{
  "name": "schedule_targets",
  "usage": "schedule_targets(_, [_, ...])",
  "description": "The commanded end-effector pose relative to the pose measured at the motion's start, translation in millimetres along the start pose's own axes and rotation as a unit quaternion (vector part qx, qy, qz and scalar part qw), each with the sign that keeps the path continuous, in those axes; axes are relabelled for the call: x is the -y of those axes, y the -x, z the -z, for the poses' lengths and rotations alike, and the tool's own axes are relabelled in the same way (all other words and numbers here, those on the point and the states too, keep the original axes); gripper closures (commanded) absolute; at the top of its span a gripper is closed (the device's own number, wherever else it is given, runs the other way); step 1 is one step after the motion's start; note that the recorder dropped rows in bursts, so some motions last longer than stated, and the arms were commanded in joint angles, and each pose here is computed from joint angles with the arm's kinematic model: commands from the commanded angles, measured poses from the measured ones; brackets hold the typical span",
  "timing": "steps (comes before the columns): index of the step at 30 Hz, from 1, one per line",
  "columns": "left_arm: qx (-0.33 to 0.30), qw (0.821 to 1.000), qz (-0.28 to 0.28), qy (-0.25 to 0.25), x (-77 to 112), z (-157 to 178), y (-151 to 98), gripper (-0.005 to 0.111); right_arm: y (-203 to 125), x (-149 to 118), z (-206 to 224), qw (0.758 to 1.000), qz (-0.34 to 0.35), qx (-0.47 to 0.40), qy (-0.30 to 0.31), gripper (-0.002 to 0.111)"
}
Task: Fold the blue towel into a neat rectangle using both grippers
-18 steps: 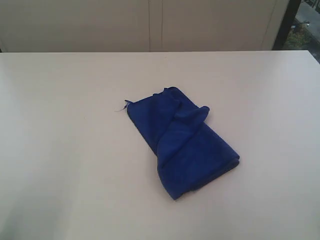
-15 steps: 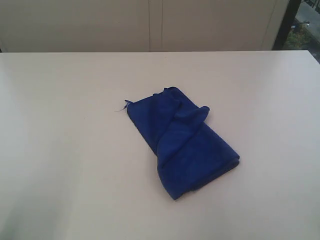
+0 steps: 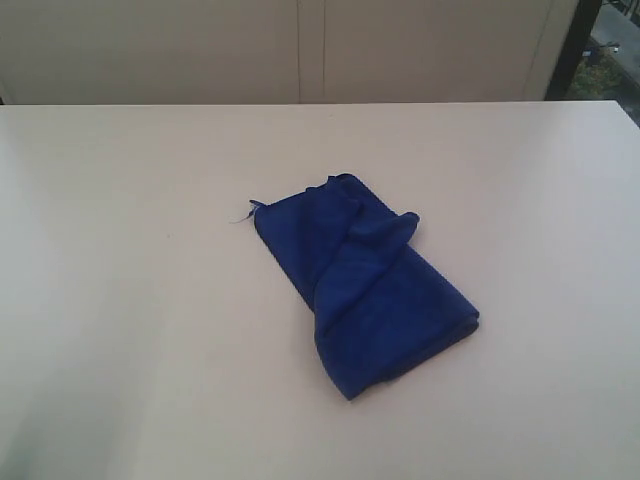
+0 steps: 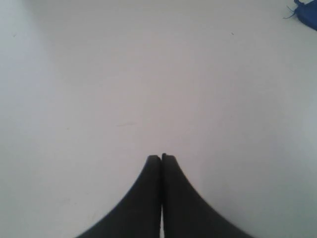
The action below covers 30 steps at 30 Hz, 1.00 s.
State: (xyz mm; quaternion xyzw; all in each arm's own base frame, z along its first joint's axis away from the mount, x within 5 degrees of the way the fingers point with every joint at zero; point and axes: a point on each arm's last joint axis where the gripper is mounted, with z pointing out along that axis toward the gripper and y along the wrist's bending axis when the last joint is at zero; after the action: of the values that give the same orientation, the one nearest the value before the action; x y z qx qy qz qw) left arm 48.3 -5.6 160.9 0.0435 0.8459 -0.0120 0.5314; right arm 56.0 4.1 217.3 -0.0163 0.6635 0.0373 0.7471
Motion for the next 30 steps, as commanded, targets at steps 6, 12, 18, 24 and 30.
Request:
schedule_targets(6, [-0.005, 1.0, 0.005, 0.0, 0.2, -1, -3, 0.107, 9, 0, 1, 0.999, -0.002, 0.053, -0.003, 0.108])
schedule_targets(12, [-0.005, 1.0, 0.005, 0.0, 0.2, -1, -3, 0.107, 4, 0, 1, 0.999, 0.028, 0.028, -0.004, 0.108])
schedule_targets(18, [-0.005, 1.0, 0.005, 0.0, 0.2, -1, -3, 0.107, 15, 0, 0, 0.999, 0.038, 0.024, -0.004, 0.108])
schedule_targets(24, [-0.005, 1.0, 0.005, 0.0, 0.2, -1, -3, 0.107, 63, -2, -17, 0.996, 0.035, -0.086, 0.002, 0.108])
schedule_targets(30, [-0.005, 1.0, 0.005, 0.0, 0.2, -1, -3, 0.107, 104, -4, -55, 0.962, 0.032, -0.271, 0.009, 0.108])
